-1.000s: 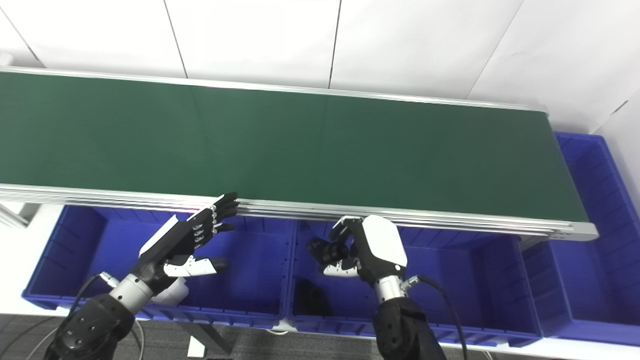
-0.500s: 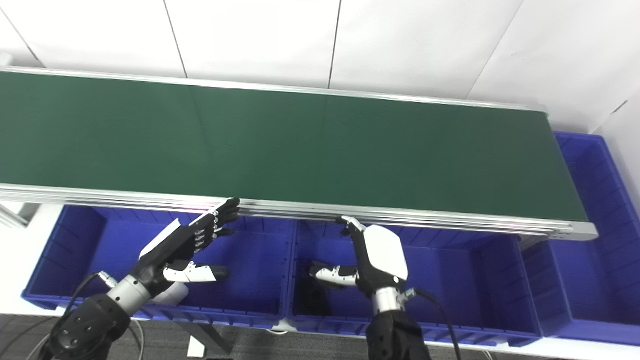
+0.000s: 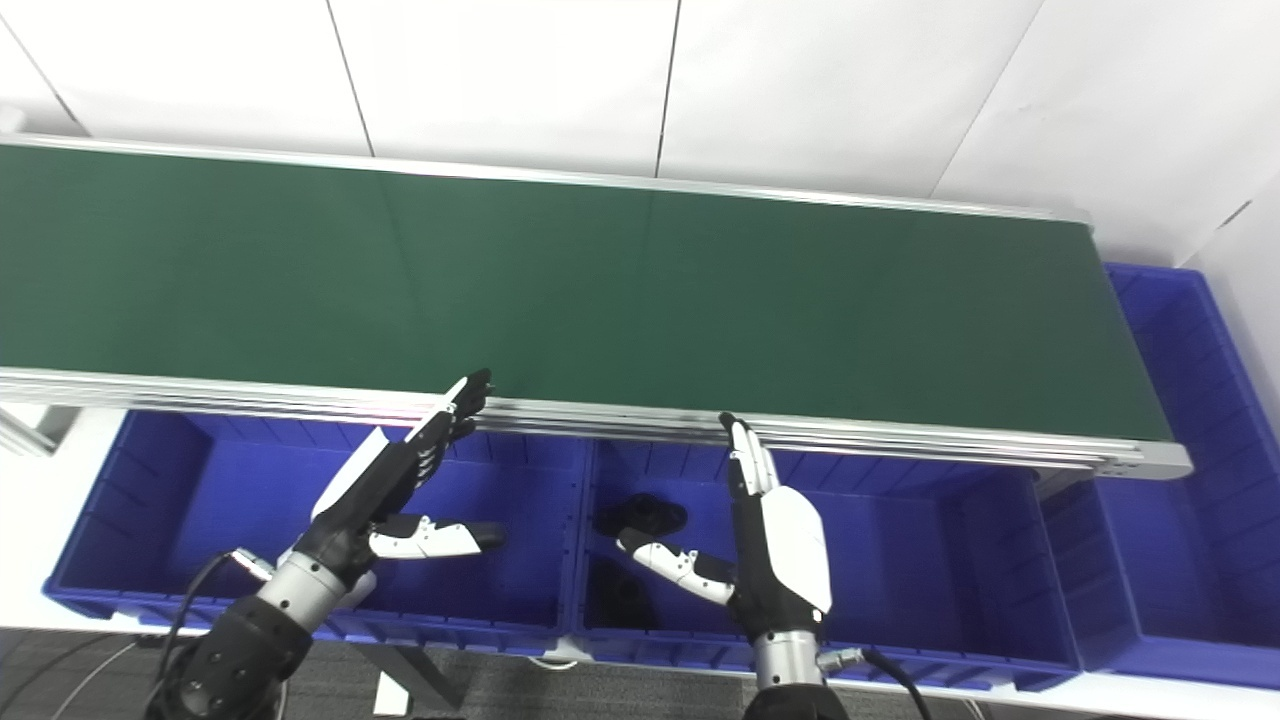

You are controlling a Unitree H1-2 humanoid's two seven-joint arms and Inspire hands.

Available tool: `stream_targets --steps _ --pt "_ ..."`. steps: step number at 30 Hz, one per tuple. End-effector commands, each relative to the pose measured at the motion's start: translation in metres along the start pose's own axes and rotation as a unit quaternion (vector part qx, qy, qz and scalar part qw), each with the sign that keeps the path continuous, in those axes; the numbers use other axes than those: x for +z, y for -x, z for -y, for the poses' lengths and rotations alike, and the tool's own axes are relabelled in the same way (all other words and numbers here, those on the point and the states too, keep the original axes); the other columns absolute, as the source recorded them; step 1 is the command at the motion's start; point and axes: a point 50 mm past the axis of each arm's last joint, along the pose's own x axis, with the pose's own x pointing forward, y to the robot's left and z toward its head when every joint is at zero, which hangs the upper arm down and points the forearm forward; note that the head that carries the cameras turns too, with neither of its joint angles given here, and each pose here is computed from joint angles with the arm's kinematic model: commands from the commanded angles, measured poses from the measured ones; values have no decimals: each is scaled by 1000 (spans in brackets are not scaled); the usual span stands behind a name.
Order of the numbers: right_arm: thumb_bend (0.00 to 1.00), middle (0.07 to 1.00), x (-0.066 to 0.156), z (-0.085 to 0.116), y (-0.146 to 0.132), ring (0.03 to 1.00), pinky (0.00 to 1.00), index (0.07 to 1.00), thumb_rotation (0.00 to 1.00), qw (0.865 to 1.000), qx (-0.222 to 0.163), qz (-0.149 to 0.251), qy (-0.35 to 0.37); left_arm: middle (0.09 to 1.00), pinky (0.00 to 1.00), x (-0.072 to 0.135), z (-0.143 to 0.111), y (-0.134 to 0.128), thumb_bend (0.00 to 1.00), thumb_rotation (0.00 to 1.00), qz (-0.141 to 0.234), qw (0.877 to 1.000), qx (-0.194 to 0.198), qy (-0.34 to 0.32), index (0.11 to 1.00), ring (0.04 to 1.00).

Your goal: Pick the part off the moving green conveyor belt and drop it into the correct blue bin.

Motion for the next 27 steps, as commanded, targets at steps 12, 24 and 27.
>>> stream_targets --steps 12,24,27 --pt "866 950 -22 -8 -2 942 937 977 751 984 29 57 -165 1000 975 -13 -1 -4 780 449 21 999 -12 -28 1000 1000" --pt "834 945 -32 -13 -4 930 874 968 855 972 44 54 -224 1000 982 -25 -4 3 785 461 13 1000 -10 -10 1000 1000" --pt "828 947 -33 -15 -4 932 875 969 848 972 44 53 -223 1000 974 -27 -5 3 776 458 16 1000 -11 -9 1000 1000"
